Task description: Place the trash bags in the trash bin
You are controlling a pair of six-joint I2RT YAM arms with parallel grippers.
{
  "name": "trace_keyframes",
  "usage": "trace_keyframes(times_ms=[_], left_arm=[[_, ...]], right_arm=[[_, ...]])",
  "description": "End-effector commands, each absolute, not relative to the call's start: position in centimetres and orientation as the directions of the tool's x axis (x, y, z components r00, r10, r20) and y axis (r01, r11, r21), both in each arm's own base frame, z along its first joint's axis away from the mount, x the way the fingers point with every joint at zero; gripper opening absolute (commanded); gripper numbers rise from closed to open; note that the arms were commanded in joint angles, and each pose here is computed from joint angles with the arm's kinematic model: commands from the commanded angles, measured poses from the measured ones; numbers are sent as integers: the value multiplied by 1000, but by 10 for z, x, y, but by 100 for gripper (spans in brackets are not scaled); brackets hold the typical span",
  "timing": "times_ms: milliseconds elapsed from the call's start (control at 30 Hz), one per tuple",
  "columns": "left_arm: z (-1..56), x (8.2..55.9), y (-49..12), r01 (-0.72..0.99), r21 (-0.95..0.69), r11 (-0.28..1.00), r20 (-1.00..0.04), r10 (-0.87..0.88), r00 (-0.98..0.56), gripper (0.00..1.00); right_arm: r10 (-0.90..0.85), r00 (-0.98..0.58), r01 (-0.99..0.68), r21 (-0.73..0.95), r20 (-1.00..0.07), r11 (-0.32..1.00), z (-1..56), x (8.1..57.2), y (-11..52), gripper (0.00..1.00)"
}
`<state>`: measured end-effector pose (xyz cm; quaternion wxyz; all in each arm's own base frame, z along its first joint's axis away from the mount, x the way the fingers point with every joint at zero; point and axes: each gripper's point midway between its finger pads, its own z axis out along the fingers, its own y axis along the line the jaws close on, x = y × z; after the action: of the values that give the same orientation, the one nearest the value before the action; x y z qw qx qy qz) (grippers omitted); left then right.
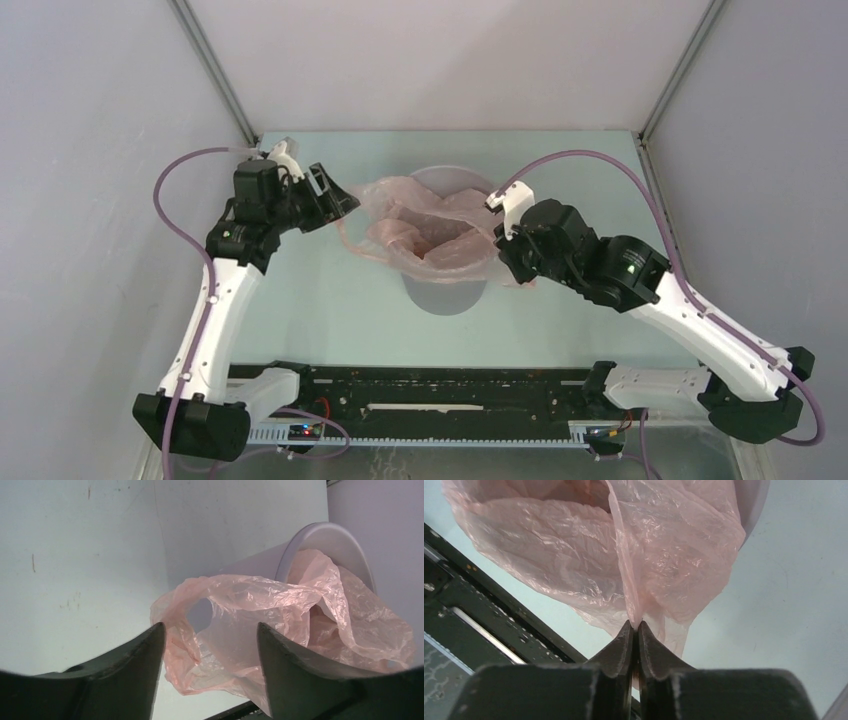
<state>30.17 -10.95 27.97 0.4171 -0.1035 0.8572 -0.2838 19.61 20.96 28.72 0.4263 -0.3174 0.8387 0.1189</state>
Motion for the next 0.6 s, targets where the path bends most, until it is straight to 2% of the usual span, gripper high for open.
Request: trace_keyframes(times_ms=[0, 33, 67, 300, 367, 567], left_arm=[[288, 317, -108, 72, -581, 811, -677, -432, -596, 82], [286, 318, -107, 51, -580, 813, -669, -439, -600, 90], [284, 320, -106, 38, -580, 814, -665, -445, -600, 93], [285, 336, -105, 31, -574, 818, -668, -446, -596, 95], [285, 342, -112, 62, -588, 807, -662, -435, -610, 90], [283, 357, -129, 98, -653, 751, -619, -455, -639, 52]], right_arm=[[-334, -381, -608, -38, -862, 793, 315, 200, 210, 5], [-324, -377, -596, -40, -868, 802, 317, 203, 208, 0], [-314, -376, -586, -39, -872, 809, 319, 205, 206, 0], [-235, -393, -563, 30, -889, 826, 329, 218, 198, 0], [-206, -411, -551, 62, -888, 832, 329, 224, 194, 0], [-128, -458, -522, 149, -880, 840, 329, 239, 188, 0]])
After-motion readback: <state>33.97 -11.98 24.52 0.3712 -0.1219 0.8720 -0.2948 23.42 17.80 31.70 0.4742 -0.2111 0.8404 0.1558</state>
